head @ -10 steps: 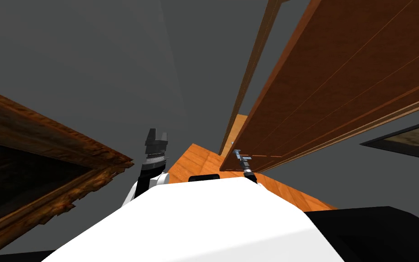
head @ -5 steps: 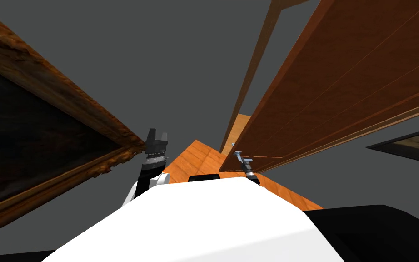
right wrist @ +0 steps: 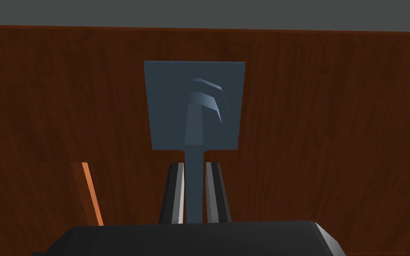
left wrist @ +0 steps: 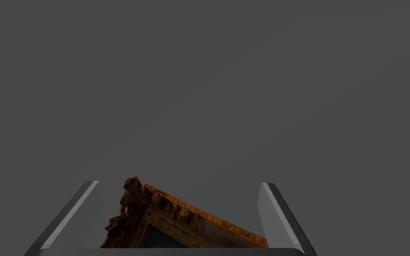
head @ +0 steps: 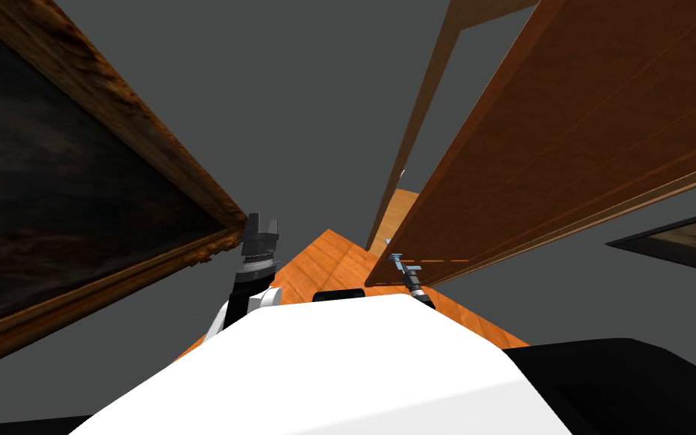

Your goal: Pull the door open

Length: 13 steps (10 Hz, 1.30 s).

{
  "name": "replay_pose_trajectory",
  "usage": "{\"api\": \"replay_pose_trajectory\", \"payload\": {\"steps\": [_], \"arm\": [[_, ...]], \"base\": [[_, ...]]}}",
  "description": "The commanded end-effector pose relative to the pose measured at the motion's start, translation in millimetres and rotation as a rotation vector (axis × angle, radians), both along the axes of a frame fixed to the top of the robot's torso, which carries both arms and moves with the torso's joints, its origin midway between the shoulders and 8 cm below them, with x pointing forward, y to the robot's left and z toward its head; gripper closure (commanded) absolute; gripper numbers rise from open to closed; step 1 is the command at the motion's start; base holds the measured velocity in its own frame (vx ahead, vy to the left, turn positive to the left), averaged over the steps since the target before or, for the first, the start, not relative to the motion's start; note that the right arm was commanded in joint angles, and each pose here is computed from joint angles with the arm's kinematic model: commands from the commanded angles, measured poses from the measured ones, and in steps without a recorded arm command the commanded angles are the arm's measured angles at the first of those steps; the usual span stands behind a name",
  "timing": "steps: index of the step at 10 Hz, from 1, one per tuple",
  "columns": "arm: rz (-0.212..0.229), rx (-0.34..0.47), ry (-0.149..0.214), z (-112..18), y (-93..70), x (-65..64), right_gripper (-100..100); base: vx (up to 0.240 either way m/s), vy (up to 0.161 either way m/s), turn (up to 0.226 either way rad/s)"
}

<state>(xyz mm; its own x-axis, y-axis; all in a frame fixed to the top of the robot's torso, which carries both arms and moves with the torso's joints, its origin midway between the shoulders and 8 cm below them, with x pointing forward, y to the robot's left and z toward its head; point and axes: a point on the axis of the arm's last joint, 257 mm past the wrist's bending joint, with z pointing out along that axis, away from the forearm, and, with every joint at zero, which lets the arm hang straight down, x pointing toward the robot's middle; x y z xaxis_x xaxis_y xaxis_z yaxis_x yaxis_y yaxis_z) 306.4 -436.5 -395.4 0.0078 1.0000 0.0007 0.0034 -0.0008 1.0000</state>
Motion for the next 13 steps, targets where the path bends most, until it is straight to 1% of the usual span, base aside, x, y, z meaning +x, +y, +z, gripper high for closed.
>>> {"api": "replay_pose_trajectory", "payload": {"steps": [1,7,8,9,13], "arm": [[0.011,0.001,0.001,-0.6,0.8,-6.4,100],[0.045,-0.001,-0.003,2.6,-2.4,-25.7,100],[0.045,0.002,-0.001,1.1,0.6,-23.6,100],[0.05,0.003,0.001,0.5,1.3,-25.0,100],[0.058,0.002,-0.001,1.3,0.0,-25.4,100]], "base": [[-0.203,-0.041,0.157],[-0.22,-0.072,0.154],[-0.111,-0.024,0.033],[-0.144,-0.056,0.152],[-0.22,-0.053,0.161]]}}
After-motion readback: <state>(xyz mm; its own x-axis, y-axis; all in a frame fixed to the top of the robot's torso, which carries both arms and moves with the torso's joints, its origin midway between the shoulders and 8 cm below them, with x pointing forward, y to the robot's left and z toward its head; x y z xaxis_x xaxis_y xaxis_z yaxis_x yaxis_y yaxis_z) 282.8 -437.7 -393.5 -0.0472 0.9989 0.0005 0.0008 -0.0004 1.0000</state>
